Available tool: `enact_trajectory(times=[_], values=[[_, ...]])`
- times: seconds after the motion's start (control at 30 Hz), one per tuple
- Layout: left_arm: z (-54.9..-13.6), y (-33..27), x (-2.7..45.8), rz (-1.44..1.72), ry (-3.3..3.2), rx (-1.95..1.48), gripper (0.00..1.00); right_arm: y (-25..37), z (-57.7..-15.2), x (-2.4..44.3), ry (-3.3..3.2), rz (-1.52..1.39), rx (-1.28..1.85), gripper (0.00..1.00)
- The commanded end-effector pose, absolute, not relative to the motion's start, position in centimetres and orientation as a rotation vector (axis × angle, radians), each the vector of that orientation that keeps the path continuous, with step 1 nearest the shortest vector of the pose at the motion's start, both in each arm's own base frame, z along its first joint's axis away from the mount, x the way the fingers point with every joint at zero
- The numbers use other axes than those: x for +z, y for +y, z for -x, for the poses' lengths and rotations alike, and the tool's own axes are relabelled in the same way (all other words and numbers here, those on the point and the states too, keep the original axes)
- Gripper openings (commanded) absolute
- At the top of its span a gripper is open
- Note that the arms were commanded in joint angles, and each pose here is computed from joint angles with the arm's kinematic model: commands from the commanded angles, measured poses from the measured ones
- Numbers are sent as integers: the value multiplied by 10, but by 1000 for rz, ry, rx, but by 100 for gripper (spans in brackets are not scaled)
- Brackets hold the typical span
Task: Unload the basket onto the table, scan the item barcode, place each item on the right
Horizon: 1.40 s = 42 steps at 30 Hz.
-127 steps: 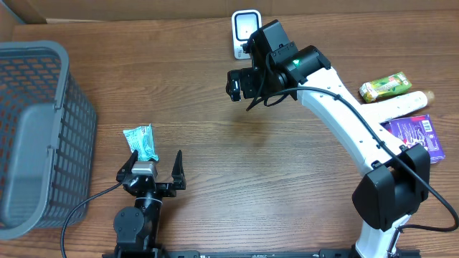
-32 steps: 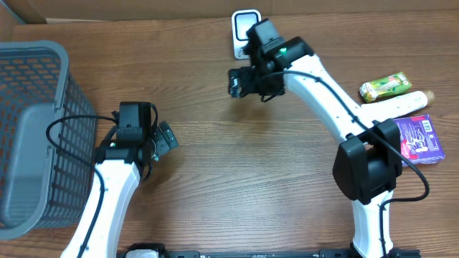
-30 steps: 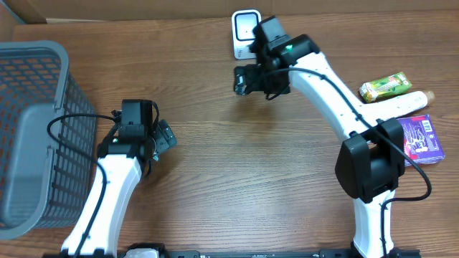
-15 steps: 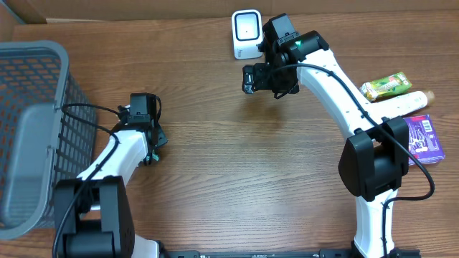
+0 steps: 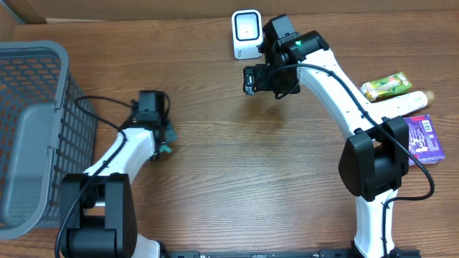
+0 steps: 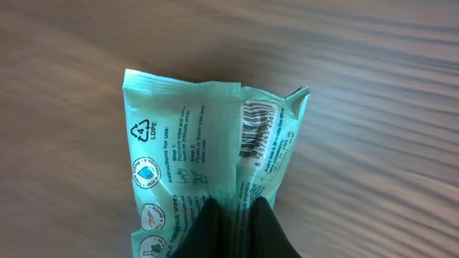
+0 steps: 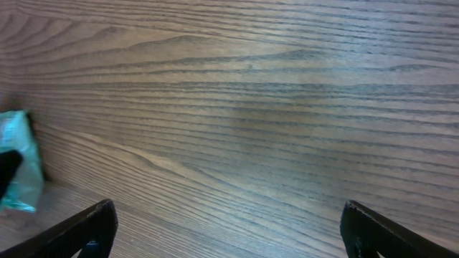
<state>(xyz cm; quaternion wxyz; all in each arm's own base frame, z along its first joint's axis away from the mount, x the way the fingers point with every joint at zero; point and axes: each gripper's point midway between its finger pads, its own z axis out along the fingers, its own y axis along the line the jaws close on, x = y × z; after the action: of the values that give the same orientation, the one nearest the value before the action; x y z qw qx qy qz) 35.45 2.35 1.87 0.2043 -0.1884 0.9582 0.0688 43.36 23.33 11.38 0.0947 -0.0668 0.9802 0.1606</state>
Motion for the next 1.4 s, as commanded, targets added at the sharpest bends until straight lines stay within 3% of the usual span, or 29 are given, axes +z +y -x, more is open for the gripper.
enact_trajectory(times=[0.0,0.37,0.57,0.73,0.9,1.07,1.37], values=[[-357,-49,8,311,2761,-151,4,215,-447,141,2834,159,465,100],[-372,-156,71,-64,2739,-468,6,130,-466,137,2868,-105,426,100],[-382,-143,123,-13,2761,-286,36,127,-465,142,2868,-143,589,100],[-376,-107,178,154,2728,-115,43,148,-458,144,2878,-84,652,100],[-349,-76,235,296,2615,-101,52,184,-439,142,2921,13,677,100],[-306,-56,273,373,2529,-133,52,231,-415,131,2956,120,691,100],[-240,-29,240,574,2478,-121,52,278,-397,105,2950,160,752,100]])
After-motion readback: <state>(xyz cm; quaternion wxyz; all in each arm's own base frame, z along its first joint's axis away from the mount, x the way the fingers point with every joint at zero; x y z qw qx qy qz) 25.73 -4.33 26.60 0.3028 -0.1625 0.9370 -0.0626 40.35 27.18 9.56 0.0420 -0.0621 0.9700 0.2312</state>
